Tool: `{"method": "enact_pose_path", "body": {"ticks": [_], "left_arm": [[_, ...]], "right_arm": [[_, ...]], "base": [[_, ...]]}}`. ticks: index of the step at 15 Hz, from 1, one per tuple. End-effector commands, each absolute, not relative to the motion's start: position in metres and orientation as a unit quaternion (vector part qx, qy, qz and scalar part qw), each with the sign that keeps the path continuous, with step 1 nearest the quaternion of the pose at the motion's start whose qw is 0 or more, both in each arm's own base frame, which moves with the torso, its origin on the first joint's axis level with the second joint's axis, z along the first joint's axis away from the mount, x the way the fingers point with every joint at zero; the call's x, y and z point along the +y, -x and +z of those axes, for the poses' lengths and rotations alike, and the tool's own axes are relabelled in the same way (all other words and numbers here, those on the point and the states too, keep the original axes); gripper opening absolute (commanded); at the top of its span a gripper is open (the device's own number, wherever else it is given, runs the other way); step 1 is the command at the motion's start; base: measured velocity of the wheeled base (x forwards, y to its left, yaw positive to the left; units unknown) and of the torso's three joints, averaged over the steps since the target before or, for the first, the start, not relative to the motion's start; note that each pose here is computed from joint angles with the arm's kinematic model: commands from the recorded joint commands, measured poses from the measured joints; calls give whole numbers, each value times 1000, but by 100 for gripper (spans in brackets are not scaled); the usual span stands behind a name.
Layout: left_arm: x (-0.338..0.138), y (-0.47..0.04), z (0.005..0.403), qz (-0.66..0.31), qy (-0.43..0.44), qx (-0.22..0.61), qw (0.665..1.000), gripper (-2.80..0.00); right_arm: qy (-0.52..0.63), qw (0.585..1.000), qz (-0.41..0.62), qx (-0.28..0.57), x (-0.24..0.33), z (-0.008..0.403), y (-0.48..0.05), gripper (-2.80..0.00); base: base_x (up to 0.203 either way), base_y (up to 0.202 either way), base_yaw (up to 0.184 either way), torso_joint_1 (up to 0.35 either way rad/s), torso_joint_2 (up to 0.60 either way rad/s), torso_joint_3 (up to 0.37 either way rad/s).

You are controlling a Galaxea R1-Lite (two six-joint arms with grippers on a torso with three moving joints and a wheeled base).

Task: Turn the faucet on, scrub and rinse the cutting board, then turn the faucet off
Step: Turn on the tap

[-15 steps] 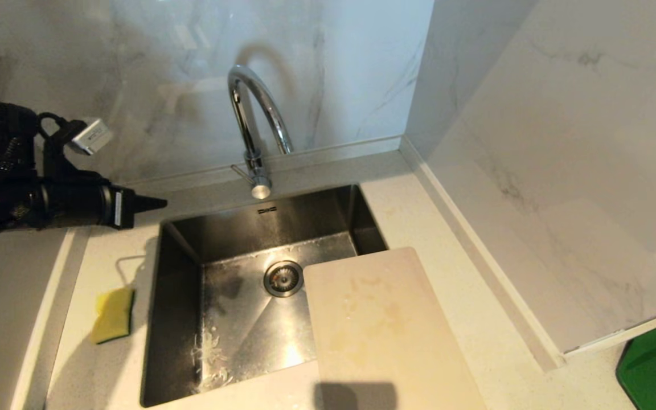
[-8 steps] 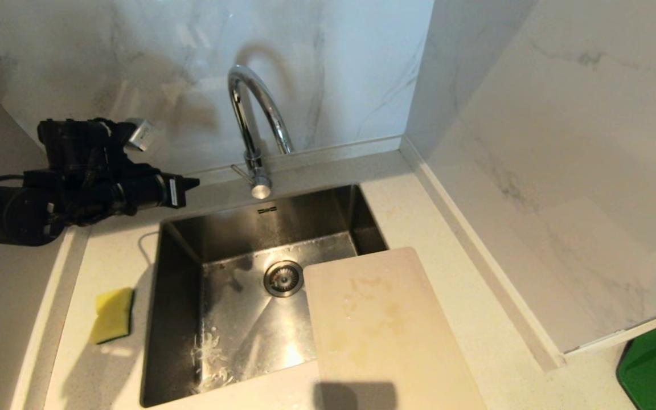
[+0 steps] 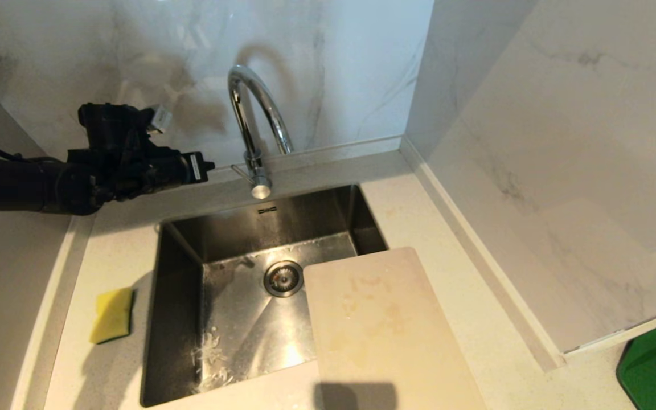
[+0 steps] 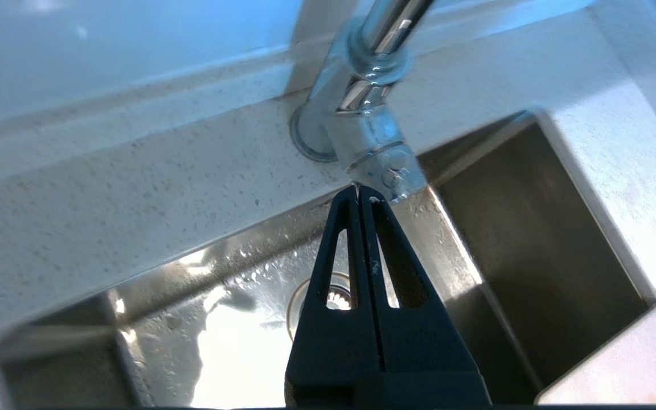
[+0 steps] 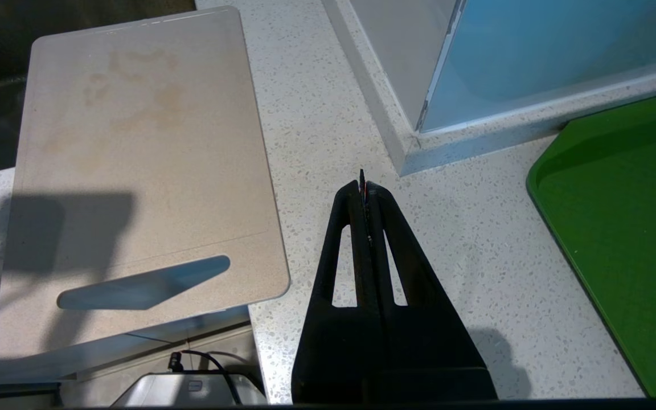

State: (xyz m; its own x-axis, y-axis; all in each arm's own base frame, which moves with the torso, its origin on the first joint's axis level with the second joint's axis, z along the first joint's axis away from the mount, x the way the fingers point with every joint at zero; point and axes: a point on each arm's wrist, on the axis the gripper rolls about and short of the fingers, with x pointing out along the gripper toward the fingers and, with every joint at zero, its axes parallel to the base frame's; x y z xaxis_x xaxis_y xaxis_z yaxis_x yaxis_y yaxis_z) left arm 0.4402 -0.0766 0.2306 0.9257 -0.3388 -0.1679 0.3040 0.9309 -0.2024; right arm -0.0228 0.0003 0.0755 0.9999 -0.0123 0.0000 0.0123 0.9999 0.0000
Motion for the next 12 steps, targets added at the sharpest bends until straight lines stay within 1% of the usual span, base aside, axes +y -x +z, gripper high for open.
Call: {"method": "enact_pose_path", "body": {"ticks": [1, 5, 12], "left_arm": [[-79, -459, 220, -152, 95, 101, 979, -280], [-81, -467, 211, -147, 107, 119, 976, -280], [-91, -474, 222, -155, 160, 100, 970, -280]], "right_arm": [[0, 1000, -6, 1, 0, 75, 23, -280], [1, 1000, -6, 1, 0, 75, 23, -280], [1, 1000, -6, 0, 0, 75, 23, -280]], "base": [[0, 0, 0, 0, 0, 0], [0, 0, 0, 0, 0, 0], [0, 0, 0, 0, 0, 0]]}}
